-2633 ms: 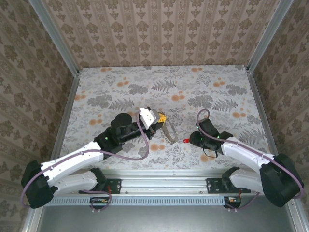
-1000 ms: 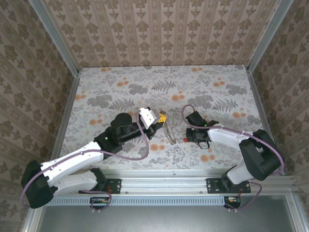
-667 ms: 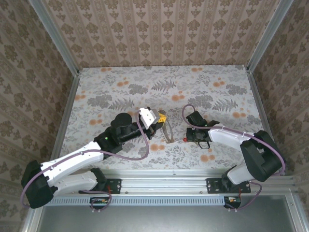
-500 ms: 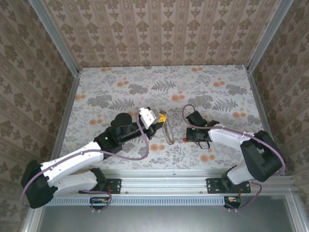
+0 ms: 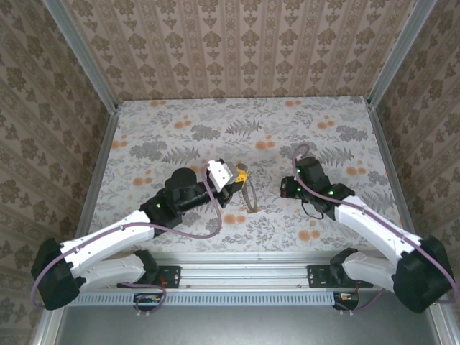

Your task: Put the keys on the keyring

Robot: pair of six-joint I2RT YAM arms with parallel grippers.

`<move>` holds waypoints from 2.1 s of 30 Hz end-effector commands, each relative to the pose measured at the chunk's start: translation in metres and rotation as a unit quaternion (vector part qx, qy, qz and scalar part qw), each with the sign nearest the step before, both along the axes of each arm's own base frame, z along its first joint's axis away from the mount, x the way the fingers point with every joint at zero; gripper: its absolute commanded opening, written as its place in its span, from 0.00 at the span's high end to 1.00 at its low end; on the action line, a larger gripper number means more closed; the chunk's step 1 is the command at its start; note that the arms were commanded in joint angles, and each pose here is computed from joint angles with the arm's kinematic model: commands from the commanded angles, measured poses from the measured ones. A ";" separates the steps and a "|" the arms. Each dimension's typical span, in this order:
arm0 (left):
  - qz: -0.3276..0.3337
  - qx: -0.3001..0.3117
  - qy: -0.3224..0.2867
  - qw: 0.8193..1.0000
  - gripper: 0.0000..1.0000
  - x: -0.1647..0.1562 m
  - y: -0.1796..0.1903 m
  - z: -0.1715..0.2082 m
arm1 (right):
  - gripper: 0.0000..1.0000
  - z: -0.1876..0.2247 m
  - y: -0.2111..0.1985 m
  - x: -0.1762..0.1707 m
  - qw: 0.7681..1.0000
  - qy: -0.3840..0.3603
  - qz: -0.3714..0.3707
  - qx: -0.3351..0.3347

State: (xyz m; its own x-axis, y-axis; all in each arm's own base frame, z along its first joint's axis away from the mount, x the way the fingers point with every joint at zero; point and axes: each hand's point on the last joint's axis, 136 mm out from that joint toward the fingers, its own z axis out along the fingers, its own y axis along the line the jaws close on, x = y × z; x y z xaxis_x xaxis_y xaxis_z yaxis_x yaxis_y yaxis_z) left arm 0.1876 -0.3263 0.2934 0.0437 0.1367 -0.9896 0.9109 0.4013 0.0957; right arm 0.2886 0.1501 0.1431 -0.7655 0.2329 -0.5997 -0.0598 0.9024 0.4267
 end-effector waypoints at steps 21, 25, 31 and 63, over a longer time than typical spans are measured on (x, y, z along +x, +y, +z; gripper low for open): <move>-0.057 0.005 -0.029 0.998 1.00 -0.021 -0.004 0.017 | 1.00 0.161 0.046 -0.045 0.904 -0.203 0.225 0.301; -0.065 0.008 -0.026 0.998 1.00 -0.022 -0.008 0.012 | 1.00 0.159 0.048 -0.053 0.900 -0.195 0.241 0.308; -0.069 0.009 -0.011 0.997 1.00 -0.020 -0.013 0.005 | 1.00 0.155 0.053 -0.058 0.902 -0.187 0.251 0.299; -0.075 -0.001 0.007 0.997 1.00 -0.016 -0.025 0.009 | 1.00 0.157 0.092 -0.068 0.896 -0.189 0.307 0.258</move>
State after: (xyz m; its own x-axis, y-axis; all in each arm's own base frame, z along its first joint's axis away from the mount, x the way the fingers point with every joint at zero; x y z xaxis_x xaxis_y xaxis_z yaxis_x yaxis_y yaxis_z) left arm 0.1757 -0.3437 0.2643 0.0081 0.2222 -0.9750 0.9568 0.2818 0.0722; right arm 0.2176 0.2405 0.2836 -0.6602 0.1465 -0.7366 -0.6671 0.3362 0.6648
